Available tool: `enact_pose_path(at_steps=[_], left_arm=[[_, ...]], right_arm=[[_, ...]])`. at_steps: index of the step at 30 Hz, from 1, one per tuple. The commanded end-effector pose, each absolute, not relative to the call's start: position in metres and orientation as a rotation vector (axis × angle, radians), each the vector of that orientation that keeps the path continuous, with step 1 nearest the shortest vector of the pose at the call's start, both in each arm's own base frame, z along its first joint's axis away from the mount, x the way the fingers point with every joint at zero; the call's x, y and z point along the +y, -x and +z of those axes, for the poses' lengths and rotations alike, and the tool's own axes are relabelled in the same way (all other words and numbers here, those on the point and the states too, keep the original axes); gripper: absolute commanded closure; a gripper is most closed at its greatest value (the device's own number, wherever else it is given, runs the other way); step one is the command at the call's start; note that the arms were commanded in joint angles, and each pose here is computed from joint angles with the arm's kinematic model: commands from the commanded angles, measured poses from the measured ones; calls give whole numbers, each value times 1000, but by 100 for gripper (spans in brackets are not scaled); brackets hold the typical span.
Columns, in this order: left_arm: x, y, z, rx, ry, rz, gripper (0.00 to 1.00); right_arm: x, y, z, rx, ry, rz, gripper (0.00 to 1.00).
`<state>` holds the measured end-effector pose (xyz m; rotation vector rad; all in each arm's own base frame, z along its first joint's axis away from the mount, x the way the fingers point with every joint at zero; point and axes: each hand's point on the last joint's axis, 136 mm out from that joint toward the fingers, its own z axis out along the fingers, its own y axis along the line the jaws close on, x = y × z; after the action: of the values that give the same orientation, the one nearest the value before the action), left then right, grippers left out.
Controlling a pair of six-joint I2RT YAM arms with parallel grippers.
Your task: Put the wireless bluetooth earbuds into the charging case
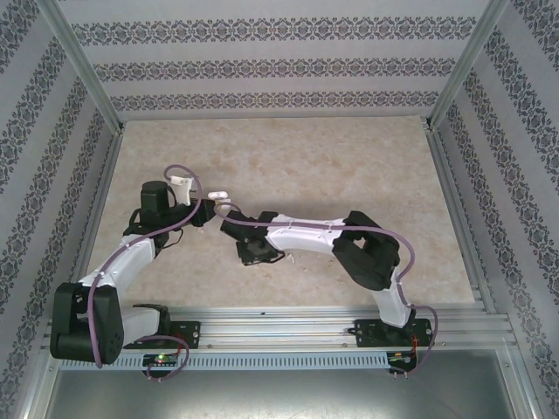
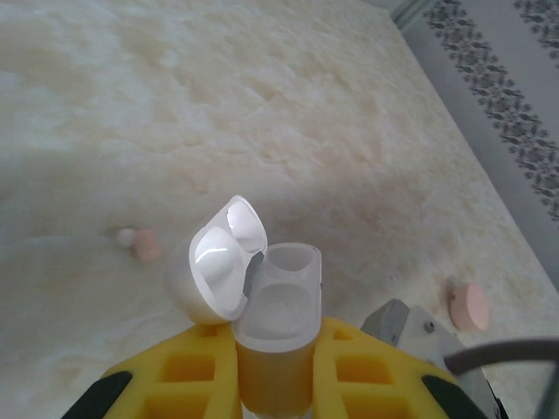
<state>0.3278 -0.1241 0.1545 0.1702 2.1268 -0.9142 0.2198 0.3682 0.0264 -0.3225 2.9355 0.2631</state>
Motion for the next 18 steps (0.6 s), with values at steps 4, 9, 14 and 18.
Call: enact_pose_path(at_steps=[4, 9, 14, 18], left_arm=[[-153, -333, 185, 1950, -286, -997, 100], [-171, -327, 193, 1890, -373, -994, 100], [-175, -321, 210, 1779, -385, -1011, 100], [-180, -307, 224, 1715, -440, -1000, 100]], right_arm=[[364, -242, 70, 2830, 215, 382, 73], [351, -253, 107, 2750, 180, 421, 73], [337, -260, 155, 2599, 184, 422, 74], [341, -257, 212, 2404, 263, 435, 76]])
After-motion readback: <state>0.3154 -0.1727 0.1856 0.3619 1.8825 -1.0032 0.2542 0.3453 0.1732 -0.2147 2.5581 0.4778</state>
